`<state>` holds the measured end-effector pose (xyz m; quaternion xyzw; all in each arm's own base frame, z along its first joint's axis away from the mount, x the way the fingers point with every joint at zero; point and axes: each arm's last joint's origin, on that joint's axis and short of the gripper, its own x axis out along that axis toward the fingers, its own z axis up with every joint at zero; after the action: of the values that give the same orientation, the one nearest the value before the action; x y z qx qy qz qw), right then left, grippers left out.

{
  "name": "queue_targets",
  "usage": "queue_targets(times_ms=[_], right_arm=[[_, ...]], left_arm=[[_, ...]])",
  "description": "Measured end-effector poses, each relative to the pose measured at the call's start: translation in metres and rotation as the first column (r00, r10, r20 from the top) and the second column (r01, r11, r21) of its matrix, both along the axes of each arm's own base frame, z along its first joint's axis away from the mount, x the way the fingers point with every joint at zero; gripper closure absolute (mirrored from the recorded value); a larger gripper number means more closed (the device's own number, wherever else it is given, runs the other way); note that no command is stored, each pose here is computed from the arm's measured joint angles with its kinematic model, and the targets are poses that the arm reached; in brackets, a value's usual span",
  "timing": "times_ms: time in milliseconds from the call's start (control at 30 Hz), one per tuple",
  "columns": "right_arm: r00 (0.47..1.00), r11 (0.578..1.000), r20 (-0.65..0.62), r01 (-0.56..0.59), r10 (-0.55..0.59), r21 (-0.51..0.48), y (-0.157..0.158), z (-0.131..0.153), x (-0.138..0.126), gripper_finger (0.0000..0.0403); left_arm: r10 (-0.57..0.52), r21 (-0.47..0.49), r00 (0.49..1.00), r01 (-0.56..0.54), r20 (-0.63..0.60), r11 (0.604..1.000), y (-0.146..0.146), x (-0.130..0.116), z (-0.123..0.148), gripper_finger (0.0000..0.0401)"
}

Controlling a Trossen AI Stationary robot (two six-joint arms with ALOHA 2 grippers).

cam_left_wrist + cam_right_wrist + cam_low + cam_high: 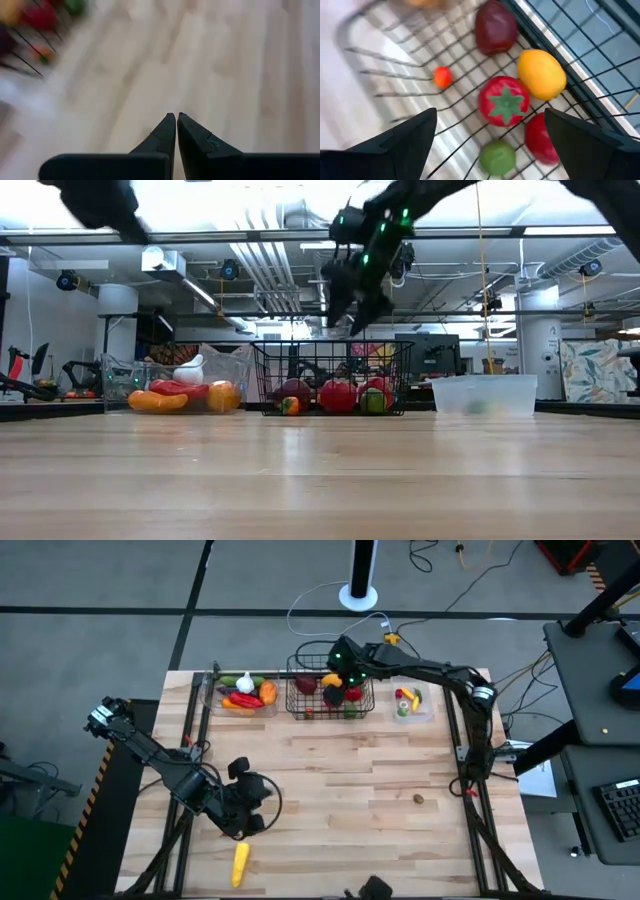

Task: Sort produce into baskets
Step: Put the red jalapeno pepper into the white bin

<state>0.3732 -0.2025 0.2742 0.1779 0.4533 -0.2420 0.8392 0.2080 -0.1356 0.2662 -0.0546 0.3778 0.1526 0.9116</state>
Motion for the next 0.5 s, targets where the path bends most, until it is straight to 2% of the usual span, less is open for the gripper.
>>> queue_targets(times_ms=[100,233,367,500], right_arm=[[0.998,0.998,0.014,-0.056,0.056,-0.018,0.022,0.022,-0.004,0.0044],[0.99,0.99,0.044,-0.132,0.134,-0.04,0.056,0.046,-0.008,0.0044],[0.974,0.976,0.078,-0.207,0.212,-0.065,0.091,0.066,-0.011,0.0044],[0.953,0.957,0.106,-0.278,0.285,-0.08,0.122,0.08,-0.014,0.0044]], left_arm=[[-0.039,-0.105,0.993,0.028,-0.107,0.994,-0.001,-0.005,-0.004,0.0398],[-0.064,-0.226,0.966,0.005,-0.252,0.974,-0.001,-0.012,-0.009,0.0398],[-0.116,-0.318,0.907,-0.021,-0.406,0.948,-0.003,-0.018,-0.016,0.0398],[-0.18,-0.385,0.851,-0.028,-0.494,0.923,-0.008,-0.019,-0.023,0.0398]])
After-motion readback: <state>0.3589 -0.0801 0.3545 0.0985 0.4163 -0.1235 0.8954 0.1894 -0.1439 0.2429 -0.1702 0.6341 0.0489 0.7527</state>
